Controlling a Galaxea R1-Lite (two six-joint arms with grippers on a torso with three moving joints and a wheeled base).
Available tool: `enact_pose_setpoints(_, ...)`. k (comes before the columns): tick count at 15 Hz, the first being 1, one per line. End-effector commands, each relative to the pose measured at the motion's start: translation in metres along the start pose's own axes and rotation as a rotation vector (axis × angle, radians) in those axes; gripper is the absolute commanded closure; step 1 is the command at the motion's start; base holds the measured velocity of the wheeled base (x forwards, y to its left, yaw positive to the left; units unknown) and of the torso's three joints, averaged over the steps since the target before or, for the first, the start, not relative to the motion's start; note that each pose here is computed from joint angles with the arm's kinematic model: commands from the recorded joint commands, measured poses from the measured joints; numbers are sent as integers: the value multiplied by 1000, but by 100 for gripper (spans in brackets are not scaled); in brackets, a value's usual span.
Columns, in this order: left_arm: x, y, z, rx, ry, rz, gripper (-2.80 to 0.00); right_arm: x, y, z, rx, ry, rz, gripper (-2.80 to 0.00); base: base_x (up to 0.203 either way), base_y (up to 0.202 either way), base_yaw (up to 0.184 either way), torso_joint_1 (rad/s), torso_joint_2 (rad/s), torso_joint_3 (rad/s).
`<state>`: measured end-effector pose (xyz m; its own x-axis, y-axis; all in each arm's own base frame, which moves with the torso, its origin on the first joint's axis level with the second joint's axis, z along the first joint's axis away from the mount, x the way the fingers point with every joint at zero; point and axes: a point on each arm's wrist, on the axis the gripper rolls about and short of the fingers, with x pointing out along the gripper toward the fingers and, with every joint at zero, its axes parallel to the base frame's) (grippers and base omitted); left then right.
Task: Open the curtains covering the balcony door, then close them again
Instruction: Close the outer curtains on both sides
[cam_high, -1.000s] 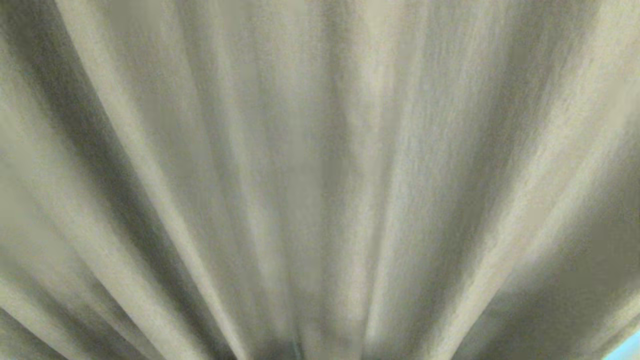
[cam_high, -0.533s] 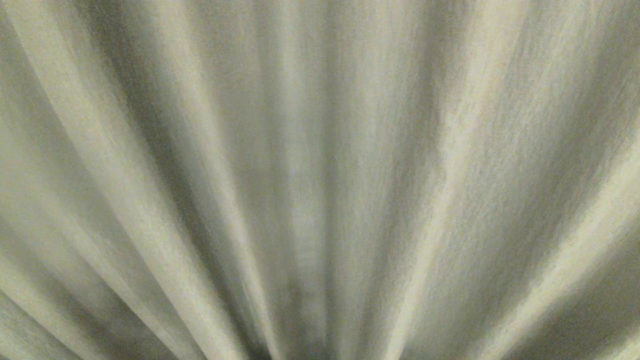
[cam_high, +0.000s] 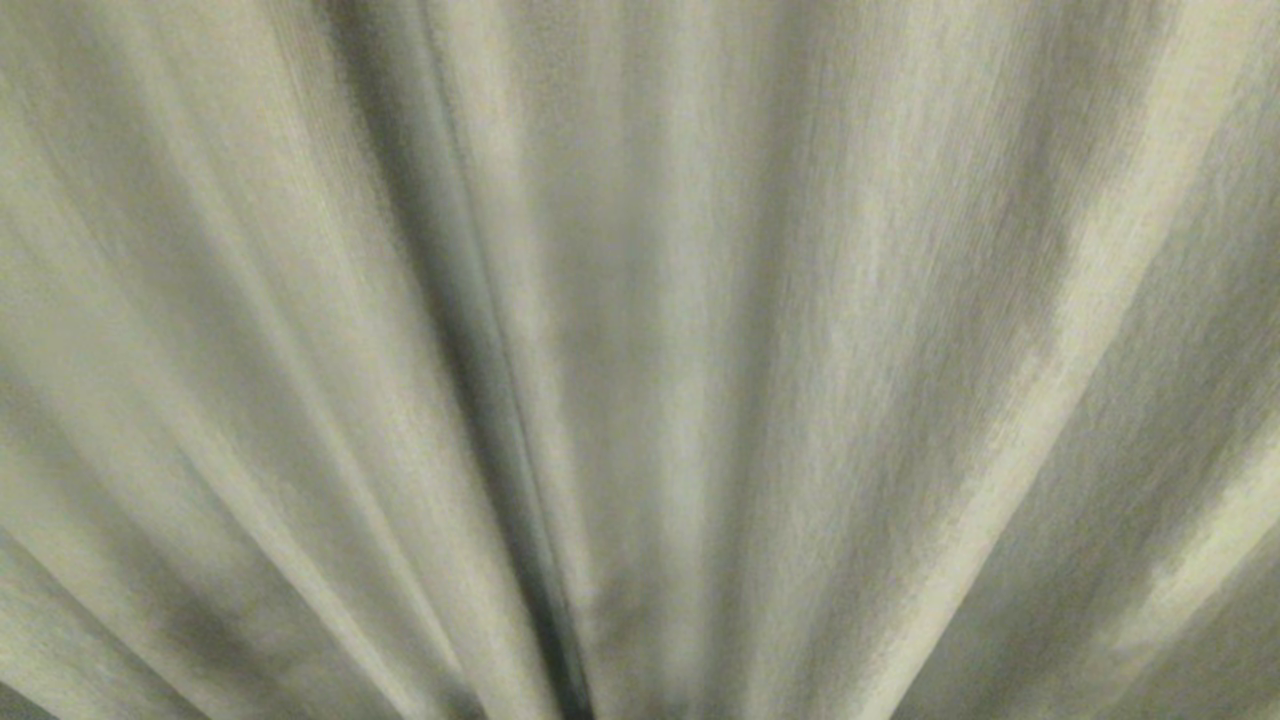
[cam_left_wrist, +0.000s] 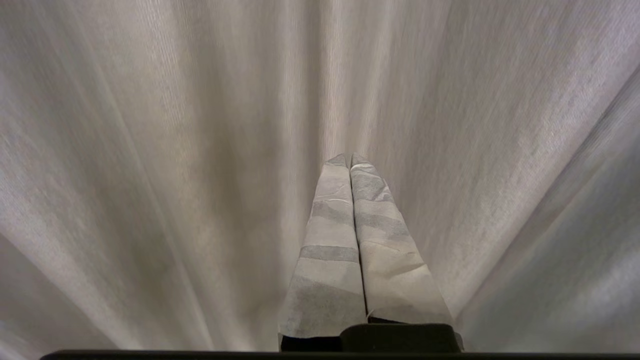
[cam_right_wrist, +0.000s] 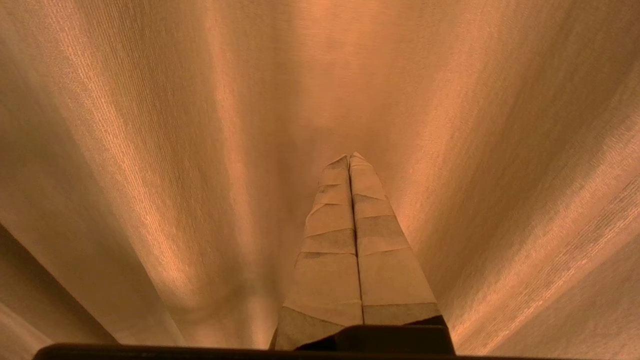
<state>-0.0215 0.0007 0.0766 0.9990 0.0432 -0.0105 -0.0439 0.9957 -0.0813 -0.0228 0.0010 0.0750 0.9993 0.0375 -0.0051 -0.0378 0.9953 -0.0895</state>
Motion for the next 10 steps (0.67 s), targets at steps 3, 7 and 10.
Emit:
enact_pose_setpoints(3,-1,0,0,-2,-17,-2,0,0,0,0,-1,-1,1,0,0,0,0,0,0,0)
enact_pose_setpoints(7,-1,0,0,-2,-17,-2,0,0,0,0,-1,-1,1,0,0,0,0,0,0,0)
enact_pose_setpoints(10,-1,0,0,-2,-17,-1,0,0,0,0,-1,-1,1,0,0,0,0,0,0,0)
